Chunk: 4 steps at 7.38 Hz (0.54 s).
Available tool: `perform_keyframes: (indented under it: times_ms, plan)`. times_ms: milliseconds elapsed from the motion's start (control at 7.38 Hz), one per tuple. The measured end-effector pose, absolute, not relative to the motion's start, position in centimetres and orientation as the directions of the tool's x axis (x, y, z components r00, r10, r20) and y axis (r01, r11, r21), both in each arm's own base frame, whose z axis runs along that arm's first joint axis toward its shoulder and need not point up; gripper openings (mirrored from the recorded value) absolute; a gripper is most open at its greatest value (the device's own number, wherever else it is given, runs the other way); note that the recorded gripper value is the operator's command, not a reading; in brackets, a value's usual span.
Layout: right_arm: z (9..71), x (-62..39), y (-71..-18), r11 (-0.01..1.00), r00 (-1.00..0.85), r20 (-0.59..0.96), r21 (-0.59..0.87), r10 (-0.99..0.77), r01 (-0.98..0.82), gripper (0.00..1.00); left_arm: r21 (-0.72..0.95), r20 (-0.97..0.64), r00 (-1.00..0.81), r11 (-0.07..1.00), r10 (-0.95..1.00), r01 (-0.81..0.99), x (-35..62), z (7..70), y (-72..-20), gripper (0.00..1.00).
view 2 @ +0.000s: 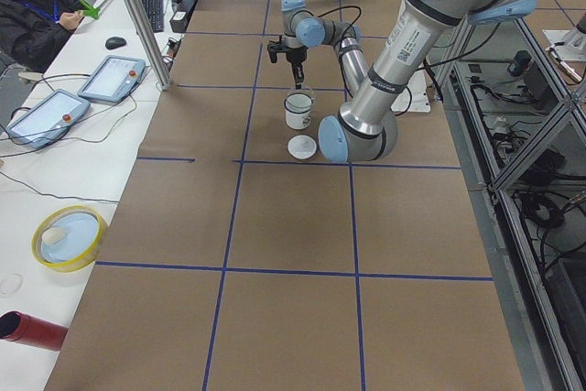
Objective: Place funnel on cup
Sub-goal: 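Lower the glass funnel spout-first into the mug's opening, then open the left gripper and withdraw it away from the mug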
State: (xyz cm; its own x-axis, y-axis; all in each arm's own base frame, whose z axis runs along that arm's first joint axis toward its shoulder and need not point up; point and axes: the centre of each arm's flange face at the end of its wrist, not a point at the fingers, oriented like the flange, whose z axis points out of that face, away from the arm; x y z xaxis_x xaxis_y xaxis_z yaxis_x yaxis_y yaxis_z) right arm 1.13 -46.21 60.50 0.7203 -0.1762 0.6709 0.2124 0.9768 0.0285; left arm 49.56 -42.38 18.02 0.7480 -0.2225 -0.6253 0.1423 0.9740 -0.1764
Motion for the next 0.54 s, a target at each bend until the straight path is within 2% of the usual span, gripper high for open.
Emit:
perform_keyframes:
  times_ms: [136,542]
  plan:
    - [60.48,1.13,-46.22,0.977,0.720,0.671,0.029,-0.176,0.212,1.00,-0.176,-0.625,0.749,0.974,-0.220,0.140,49.64,18.09,-42.30,0.36]
    - [60.49,1.13,-46.22,0.977,0.720,0.671,0.029,-0.176,0.212,1.00,-0.176,-0.619,0.754,0.975,-0.219,0.138,49.96,18.46,-42.35,0.76]
